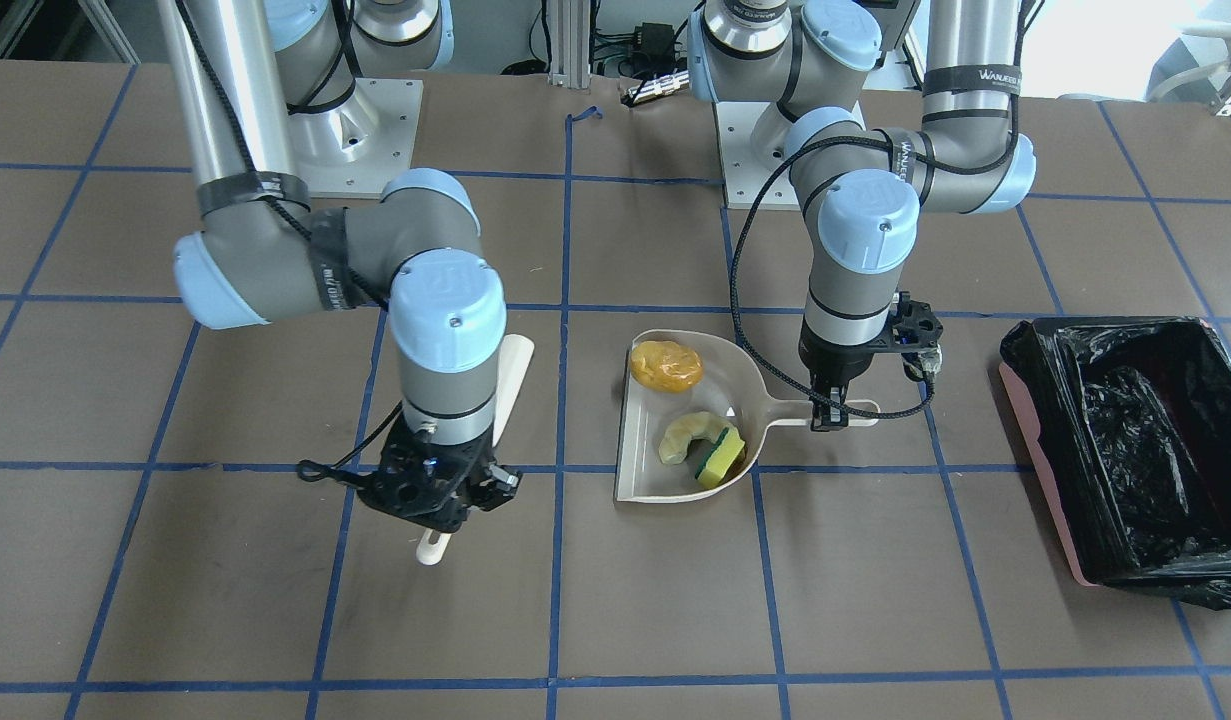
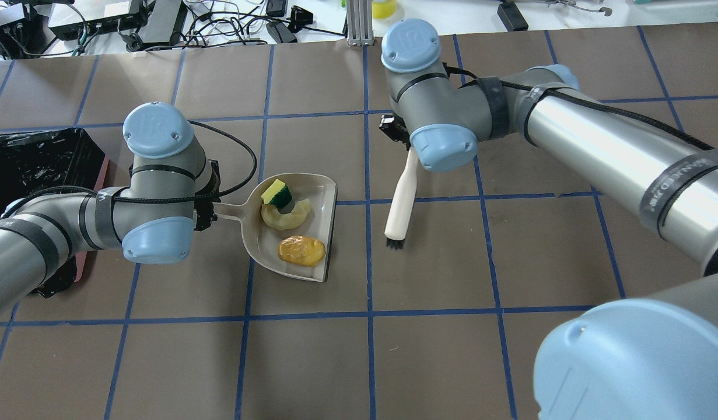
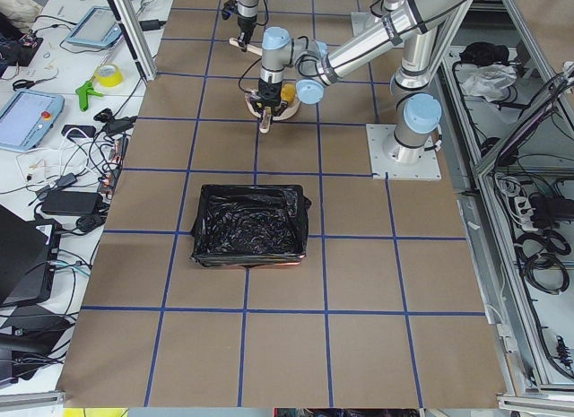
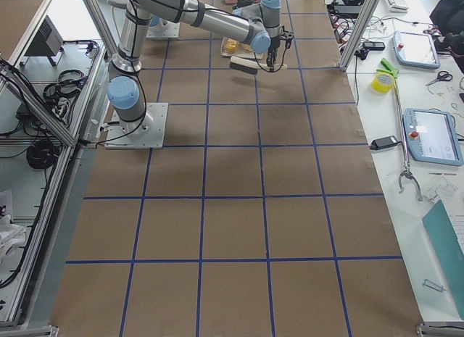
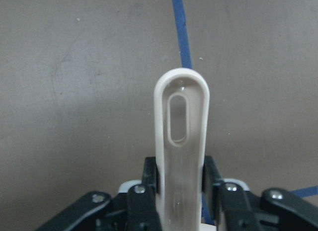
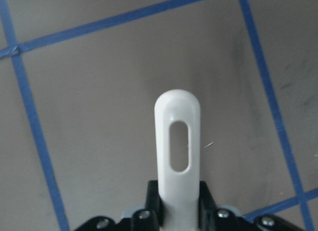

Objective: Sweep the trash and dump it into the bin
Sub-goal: 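Lift the dustpan toward the bin with the left gripper while the right returns the brush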

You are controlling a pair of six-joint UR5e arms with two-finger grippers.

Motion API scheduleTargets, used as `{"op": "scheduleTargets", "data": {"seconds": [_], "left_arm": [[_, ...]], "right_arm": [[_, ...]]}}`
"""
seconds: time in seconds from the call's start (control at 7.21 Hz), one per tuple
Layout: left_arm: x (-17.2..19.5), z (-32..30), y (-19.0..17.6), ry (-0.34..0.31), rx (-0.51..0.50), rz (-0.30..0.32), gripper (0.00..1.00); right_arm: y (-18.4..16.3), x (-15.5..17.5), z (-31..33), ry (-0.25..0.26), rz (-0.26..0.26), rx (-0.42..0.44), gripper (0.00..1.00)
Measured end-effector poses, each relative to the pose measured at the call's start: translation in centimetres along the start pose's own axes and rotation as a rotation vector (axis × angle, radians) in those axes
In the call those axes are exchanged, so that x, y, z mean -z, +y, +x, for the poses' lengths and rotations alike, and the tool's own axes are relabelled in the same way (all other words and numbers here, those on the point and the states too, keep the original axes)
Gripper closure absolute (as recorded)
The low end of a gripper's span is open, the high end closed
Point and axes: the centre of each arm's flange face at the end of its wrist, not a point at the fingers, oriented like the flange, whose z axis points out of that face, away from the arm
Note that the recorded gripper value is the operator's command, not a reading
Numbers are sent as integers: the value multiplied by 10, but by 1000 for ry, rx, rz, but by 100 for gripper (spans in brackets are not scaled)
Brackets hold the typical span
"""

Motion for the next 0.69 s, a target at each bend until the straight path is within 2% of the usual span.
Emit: {"op": "scheduleTargets", "data": {"seconds": [0.14,0.42,0.69], "left_arm": [[1,1,1,-22,3,-19,100],[11,8,3,-55,25,-67,100],[22,17,1,-46,38,-81,100]], "right_arm": [[-27,-3,36,-3,-5,31,80],[-76,-12,110,-44,-15,78,80],[-114,-21,179,-69,7,168,80]]}}
